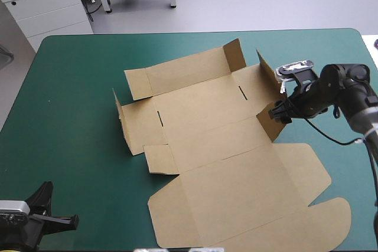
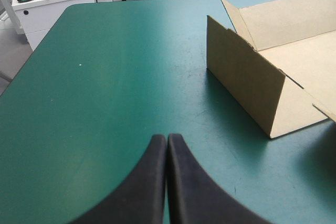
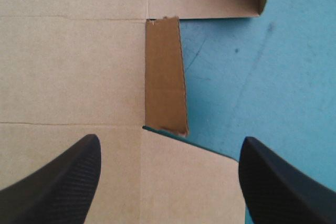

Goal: Fold the box

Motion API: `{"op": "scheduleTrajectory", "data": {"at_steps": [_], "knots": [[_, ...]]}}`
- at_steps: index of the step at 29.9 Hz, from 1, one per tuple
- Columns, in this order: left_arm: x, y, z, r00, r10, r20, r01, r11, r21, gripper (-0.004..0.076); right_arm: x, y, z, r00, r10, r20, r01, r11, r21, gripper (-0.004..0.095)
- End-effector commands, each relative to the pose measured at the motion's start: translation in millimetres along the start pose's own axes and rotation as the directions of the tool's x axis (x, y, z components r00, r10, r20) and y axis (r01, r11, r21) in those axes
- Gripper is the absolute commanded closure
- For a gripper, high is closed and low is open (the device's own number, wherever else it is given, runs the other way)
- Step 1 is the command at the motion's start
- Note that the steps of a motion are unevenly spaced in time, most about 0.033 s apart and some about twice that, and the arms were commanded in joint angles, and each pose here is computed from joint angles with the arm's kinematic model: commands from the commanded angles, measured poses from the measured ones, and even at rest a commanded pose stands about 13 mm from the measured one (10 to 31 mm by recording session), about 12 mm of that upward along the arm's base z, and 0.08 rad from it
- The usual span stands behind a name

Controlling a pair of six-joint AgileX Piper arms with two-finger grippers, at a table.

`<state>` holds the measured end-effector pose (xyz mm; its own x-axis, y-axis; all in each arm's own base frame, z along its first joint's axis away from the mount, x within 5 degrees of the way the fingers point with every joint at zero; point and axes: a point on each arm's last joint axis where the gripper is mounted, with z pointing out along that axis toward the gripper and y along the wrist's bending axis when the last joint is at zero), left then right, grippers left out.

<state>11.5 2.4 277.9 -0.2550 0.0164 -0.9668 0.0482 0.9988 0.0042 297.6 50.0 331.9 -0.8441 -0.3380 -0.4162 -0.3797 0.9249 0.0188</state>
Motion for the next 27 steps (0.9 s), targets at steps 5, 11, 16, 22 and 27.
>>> {"op": "scheduleTrajectory", "data": {"at_steps": [5,11,16,22,27], "knots": [[-12,0,-7,0.993,-0.012,0.114,0.011,1.0,0.01,0.0734,-29,-9,34,0.998,-0.069,-0.006,0.069,0.997,-0.021,0.0228],[-12,0,-7,0.993,-0.012,0.114,0.011,1.0,0.01,0.0734,-29,-13,68,0.993,-0.08,-0.086,0.076,0.996,-0.048,0.0229],[-12,0,-7,0.993,-0.01,0.114,0.009,1.0,0.01,0.0734,-29,-14,82,0.988,-0.098,-0.115,0.091,0.993,-0.071,0.0294],[-12,0,-7,0.993,-0.01,0.114,0.009,1.0,0.01,0.0734,-32,-13,83,0.982,-0.168,-0.083,0.161,0.983,-0.088,0.0852],[-12,0,-7,0.993,-0.01,0.114,0.009,1.0,0.01,0.0734,-33,-13,82,0.959,-0.276,-0.066,0.269,0.959,-0.092,0.0928]]}}
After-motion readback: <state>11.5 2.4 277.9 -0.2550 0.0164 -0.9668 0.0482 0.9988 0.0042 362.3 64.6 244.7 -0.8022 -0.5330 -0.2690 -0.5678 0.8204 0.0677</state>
